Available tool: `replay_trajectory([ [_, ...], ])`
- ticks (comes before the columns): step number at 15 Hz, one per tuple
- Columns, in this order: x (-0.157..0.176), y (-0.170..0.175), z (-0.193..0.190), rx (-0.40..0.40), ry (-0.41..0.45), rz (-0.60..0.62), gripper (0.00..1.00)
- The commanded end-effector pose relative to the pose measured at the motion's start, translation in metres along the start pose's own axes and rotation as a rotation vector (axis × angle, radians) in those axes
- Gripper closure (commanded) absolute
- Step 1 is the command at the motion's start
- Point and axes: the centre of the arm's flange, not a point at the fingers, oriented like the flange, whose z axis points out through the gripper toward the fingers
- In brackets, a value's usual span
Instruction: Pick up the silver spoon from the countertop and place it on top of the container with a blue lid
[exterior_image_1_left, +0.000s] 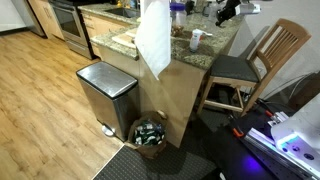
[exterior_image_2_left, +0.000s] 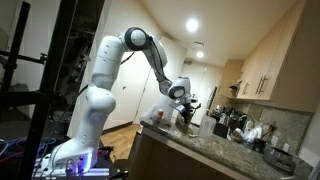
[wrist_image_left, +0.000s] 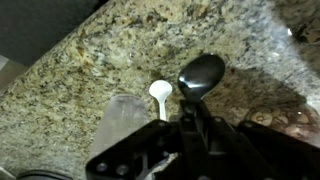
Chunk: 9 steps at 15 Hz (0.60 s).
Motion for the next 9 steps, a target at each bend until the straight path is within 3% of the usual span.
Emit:
replay_trajectory([
  [1, -0.013, -0.002, -0.051, 0.089, 0.072, -0.059, 1.0],
  [4, -0.019, -0.015, -0.093, 0.178, 0.162, -0.094, 1.0],
  [5, 0.0, -0.018, -0.068, 0.127, 0.13, -0.063, 1.0],
  [7, -0.004, -0.025, -0.089, 0.157, 0.167, -0.079, 1.0],
  [9, 0.011, -0.038, -0.083, 0.144, 0.16, -0.119, 1.0],
])
